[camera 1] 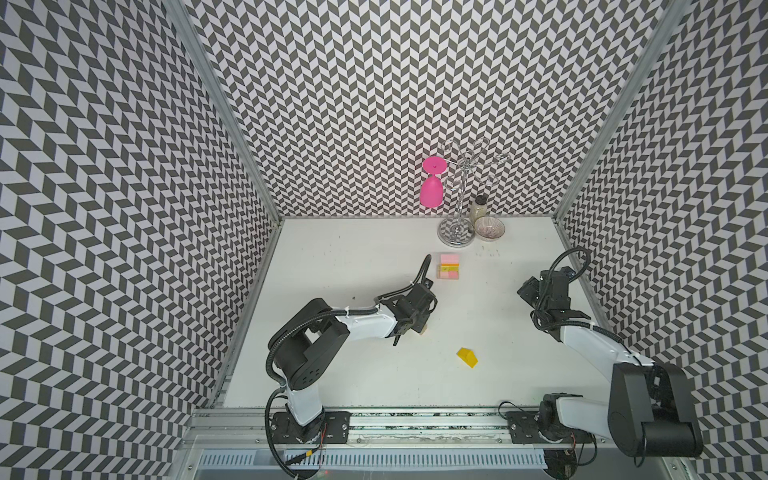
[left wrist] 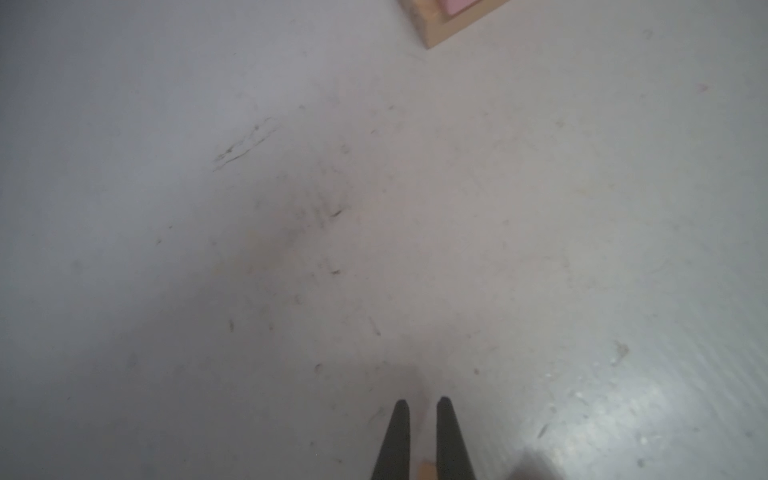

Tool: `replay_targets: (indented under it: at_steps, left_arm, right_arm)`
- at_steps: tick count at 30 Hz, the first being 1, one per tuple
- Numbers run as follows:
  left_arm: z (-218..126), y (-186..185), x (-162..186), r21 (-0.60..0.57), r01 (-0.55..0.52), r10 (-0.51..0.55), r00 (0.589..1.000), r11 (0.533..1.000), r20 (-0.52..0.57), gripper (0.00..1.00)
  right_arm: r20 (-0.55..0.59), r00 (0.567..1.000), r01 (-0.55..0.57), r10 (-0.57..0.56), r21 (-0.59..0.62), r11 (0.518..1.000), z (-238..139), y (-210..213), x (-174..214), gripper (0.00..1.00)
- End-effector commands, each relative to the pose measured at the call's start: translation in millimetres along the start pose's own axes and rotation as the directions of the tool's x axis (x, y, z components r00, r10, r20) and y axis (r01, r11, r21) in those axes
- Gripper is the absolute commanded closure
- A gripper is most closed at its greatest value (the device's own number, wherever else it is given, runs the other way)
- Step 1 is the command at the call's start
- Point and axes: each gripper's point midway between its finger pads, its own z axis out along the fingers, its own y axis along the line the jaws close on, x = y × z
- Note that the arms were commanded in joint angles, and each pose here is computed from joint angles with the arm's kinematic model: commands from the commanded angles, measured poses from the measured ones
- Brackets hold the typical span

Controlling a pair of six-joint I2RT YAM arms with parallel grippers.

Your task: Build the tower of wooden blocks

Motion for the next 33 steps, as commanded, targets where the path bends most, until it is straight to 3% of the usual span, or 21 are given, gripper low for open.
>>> replay_targets:
  at_steps: [1, 3, 5, 9, 12, 15, 16, 20, 21, 23, 28, 33]
  left_arm:
    - [-5.3, 12.7, 3.3, -0.034, 0.075, -0.075, 0.997, 0.997, 0.010, 0.90]
    - [-10.2, 17.3, -0.1, -0.050, 0.089, -0.088, 0.996, 0.995, 0.022, 0.71]
    - [-16.3, 20.3, -6.8, -0.056, 0.102, -0.100, 0.994, 0.993, 0.043, 0.60]
    - [-39.0, 31.8, -26.7, -0.079, 0.154, -0.143, 0.981, 0.985, 0.130, 0.35]
    - [-71.0, 50.4, -42.4, -0.102, 0.240, -0.208, 0.945, 0.966, 0.251, 0.24]
    - [-116.2, 81.0, -48.3, -0.106, 0.392, -0.316, 0.851, 0.914, 0.420, 0.11]
    - [-132.4, 93.7, -45.2, -0.090, 0.458, -0.365, 0.798, 0.884, 0.479, 0.07]
    - [-177.4, 131.9, -14.4, -0.013, 0.617, -0.467, 0.610, 0.787, 0.640, 0.00]
    - [-185.3, 137.6, -5.4, 0.023, 0.638, -0.487, 0.564, 0.770, 0.667, 0.00]
    - [-196.1, 144.6, 9.1, 0.083, 0.656, -0.510, 0.494, 0.750, 0.704, 0.00]
    - [-212.3, 157.3, 37.3, 0.181, 0.688, -0.554, 0.369, 0.703, 0.746, 0.00]
    - [-218.4, 160.0, 46.8, 0.227, 0.690, -0.572, 0.323, 0.687, 0.754, 0.00]
  right_arm:
    - [0.043, 0.999, 0.024, -0.019, -0.108, 0.994, -5.3, 21.9, -12.8, 0.29]
    - [0.056, 0.998, 0.045, -0.036, -0.175, 0.984, -11.8, 31.4, -12.1, 0.24]
    - [0.068, 0.995, 0.088, -0.071, -0.290, 0.953, -22.4, 49.7, -7.9, 0.23]
    - [0.152, 0.976, 0.216, -0.157, -0.557, 0.802, -69.4, 105.8, 15.6, 0.24]
    - [0.258, 0.937, 0.347, -0.237, -0.591, 0.729, -110.4, 144.6, 43.5, 0.23]
    - [0.335, 0.890, 0.456, -0.309, -0.664, 0.593, -151.1, 172.3, 81.7, 0.22]
    - [0.349, 0.872, 0.485, -0.343, -0.705, 0.518, -163.3, 178.9, 98.0, 0.21]
    - [0.351, 0.811, 0.523, -0.468, -0.793, 0.312, -178.3, 184.8, 147.5, 0.13]
    - [0.349, 0.801, 0.521, -0.486, -0.806, 0.282, -177.9, 184.3, 158.2, 0.11]
    - [0.326, 0.790, 0.516, -0.520, -0.811, 0.276, -170.2, 184.6, 172.8, 0.09]
    - [0.280, 0.680, 0.577, -0.678, -0.775, 0.258, -138.2, 189.9, 223.9, 0.10]
    - [0.270, 0.564, 0.650, -0.781, -0.728, 0.217, -119.2, 196.4, 267.0, 0.16]
